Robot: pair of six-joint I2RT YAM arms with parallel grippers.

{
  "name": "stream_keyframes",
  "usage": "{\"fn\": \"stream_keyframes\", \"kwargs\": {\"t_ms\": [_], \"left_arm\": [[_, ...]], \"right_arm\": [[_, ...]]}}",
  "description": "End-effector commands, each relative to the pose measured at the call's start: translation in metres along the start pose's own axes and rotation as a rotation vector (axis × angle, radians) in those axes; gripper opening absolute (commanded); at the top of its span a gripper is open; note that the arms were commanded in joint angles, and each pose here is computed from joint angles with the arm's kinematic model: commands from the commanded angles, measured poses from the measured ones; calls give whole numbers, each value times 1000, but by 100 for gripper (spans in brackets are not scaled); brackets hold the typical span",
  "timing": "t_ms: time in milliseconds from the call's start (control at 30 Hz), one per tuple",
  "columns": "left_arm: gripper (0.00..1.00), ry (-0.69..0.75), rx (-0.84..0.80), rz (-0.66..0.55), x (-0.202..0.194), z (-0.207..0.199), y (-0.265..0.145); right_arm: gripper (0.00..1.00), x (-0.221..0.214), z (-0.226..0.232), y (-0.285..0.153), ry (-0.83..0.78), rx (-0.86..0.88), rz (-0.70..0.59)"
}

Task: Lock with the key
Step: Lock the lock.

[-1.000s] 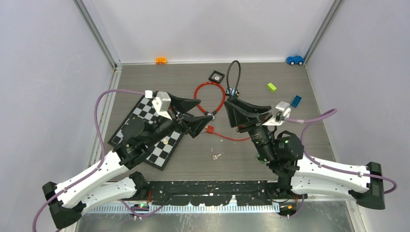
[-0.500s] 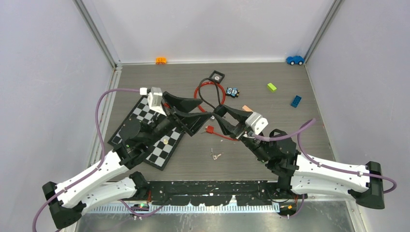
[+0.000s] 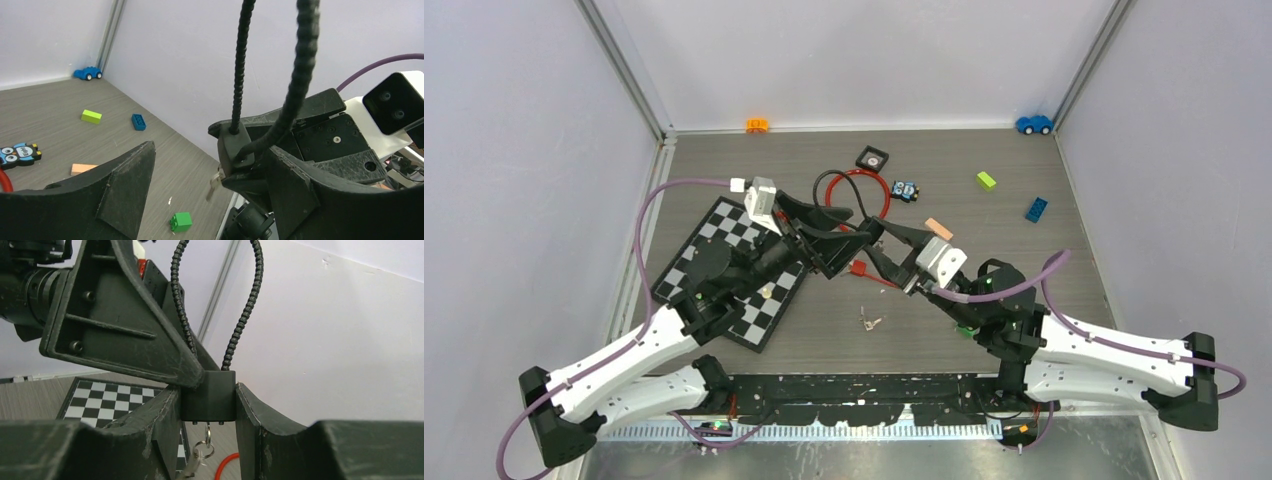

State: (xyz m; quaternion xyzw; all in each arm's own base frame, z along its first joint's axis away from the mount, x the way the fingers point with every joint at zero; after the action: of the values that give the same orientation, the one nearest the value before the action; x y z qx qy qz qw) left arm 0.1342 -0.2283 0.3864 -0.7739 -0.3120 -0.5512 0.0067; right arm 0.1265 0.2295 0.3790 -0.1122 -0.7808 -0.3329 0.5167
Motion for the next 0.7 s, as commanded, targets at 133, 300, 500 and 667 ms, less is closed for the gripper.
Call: {"fn": "stream_keyframes", "kwargs": {"t_ms": [133, 300, 500, 667], "left_arm": [[70, 13, -44, -51, 18, -10, 4], [60, 10, -52, -35, 15, -11, 6], [55, 3, -59, -4, 9, -10, 9], [51, -2, -59, 15, 6, -9, 8]], "right_arm": [[1, 16, -3, 8, -52, 25, -27], [1, 14, -3, 9, -75, 30, -14], [1, 14, -5, 9, -84, 7, -26], [1, 16, -9, 6, -94, -13, -36]]}}
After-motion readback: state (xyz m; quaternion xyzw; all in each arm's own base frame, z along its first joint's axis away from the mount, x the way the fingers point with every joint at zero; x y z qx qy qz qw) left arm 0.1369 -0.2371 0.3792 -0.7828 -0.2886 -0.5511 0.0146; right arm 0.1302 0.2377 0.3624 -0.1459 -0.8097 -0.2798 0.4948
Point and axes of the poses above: each gripper's point midway between its finger pads, its own y axis out along the fingers, its own z axis along the line the jaws close on, x = y × z, the point moved 8 cm from there along -y, back along the fingers, and after that the axes turned 5 degrees about y, right-handed, at the moved point
